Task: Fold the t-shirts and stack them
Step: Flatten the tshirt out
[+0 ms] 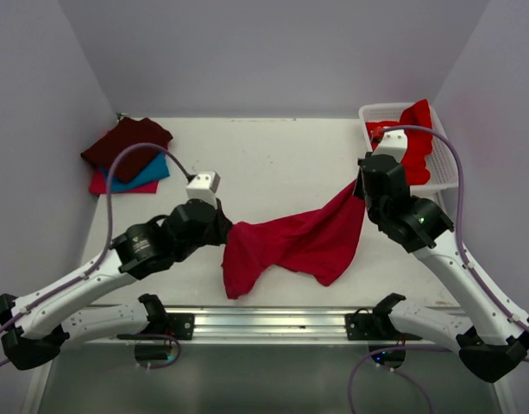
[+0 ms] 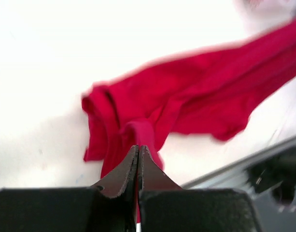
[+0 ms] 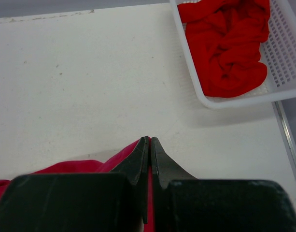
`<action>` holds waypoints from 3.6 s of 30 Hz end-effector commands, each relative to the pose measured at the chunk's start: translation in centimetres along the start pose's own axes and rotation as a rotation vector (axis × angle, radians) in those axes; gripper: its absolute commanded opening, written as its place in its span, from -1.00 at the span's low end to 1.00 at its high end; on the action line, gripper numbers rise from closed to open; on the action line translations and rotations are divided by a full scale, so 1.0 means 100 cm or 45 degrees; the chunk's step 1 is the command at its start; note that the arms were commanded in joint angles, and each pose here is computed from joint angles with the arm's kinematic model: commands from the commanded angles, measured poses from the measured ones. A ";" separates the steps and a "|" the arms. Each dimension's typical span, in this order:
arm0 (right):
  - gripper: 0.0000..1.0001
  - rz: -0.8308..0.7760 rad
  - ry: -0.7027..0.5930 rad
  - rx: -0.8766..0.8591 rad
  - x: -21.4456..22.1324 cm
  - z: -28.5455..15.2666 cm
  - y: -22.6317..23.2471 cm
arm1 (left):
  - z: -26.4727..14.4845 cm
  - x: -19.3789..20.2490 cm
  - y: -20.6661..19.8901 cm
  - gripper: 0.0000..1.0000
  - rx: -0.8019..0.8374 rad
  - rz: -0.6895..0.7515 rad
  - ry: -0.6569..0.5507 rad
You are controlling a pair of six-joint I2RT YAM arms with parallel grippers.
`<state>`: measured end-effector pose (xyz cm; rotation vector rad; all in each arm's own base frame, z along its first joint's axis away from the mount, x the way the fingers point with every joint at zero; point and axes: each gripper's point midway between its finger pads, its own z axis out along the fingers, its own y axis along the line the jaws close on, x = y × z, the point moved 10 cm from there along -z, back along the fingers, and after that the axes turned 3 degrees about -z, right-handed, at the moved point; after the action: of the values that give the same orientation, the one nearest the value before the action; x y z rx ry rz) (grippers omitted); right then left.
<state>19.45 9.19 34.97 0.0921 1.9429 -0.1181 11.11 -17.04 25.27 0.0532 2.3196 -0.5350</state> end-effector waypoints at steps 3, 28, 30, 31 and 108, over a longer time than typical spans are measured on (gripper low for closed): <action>-1.00 0.019 -0.044 0.027 -0.009 -0.002 -0.002 | -0.059 -0.076 0.002 -1.00 -0.254 0.113 -0.411; -1.00 0.130 -0.430 0.142 -0.083 -0.036 -0.029 | -0.196 -0.210 -0.008 -1.00 -0.391 0.108 -1.244; -1.00 0.114 -0.519 0.062 -0.093 -0.043 -0.030 | -0.203 -0.215 -0.011 -1.00 -0.331 0.136 -1.266; -1.00 0.133 -0.574 0.022 -0.096 -0.053 -0.036 | -0.204 -0.216 -0.015 -1.00 -0.272 0.171 -1.271; -1.00 -0.102 -0.643 0.087 -0.164 0.000 0.050 | -0.106 -0.295 0.040 -1.00 -0.568 0.301 -1.272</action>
<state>31.24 15.01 44.11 -0.0935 1.6784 -0.2716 30.98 -7.04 46.08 -0.0547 1.5691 0.0969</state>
